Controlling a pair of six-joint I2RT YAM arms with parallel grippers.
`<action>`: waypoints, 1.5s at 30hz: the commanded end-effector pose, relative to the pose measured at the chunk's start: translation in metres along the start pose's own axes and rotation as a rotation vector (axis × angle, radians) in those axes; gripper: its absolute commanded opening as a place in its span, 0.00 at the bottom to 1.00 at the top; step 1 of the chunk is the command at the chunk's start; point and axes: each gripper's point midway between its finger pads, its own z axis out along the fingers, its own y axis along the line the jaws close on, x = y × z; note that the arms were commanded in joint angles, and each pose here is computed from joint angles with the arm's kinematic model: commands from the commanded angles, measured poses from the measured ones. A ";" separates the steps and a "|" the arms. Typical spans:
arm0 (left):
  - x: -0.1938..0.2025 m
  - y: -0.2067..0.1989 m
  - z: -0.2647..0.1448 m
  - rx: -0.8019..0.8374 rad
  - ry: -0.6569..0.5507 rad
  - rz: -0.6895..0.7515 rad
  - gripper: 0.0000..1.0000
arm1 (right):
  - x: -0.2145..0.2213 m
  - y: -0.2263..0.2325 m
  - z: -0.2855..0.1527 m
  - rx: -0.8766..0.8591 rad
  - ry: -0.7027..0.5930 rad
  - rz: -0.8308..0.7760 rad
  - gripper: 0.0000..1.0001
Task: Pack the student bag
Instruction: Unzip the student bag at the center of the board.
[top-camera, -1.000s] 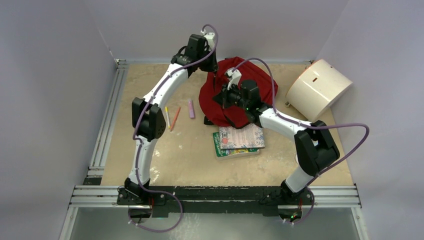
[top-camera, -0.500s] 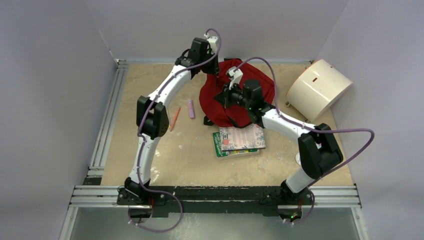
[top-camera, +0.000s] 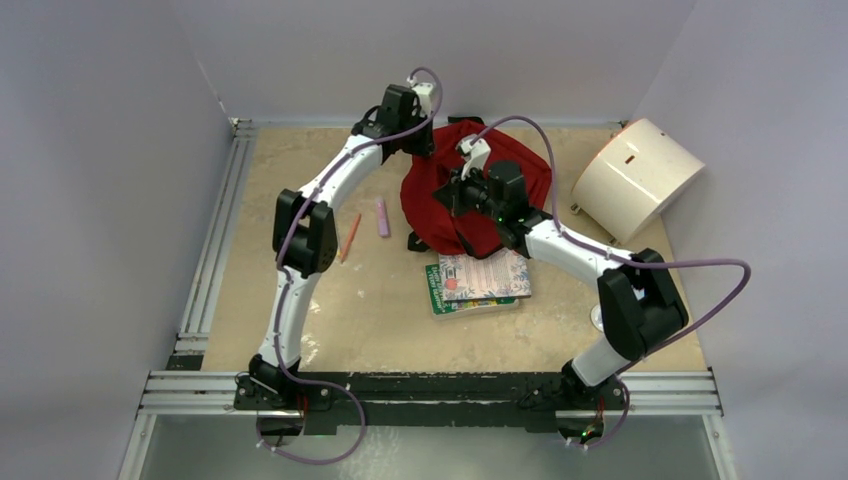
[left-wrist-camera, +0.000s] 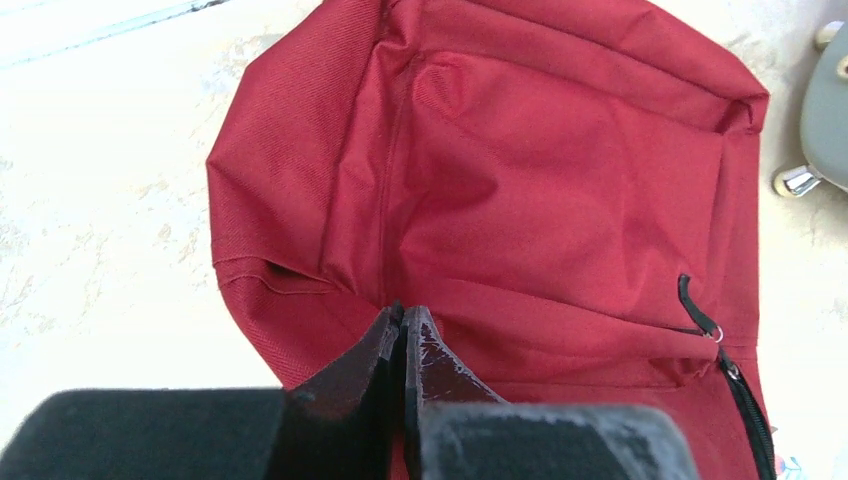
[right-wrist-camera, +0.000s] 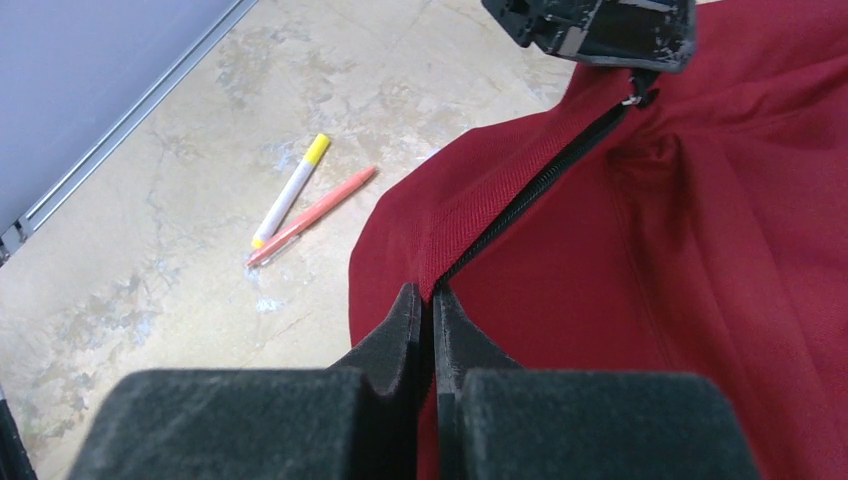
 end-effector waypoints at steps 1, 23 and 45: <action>-0.059 0.035 -0.032 -0.104 -0.167 0.025 0.00 | -0.035 0.030 -0.016 -0.077 -0.090 -0.036 0.00; -0.057 0.063 -0.013 -0.084 -0.162 -0.005 0.07 | -0.029 0.043 -0.025 -0.150 -0.065 -0.075 0.00; -0.057 0.035 -0.130 -0.060 -0.166 -0.256 0.51 | -0.025 0.026 0.011 -0.095 -0.017 -0.003 0.25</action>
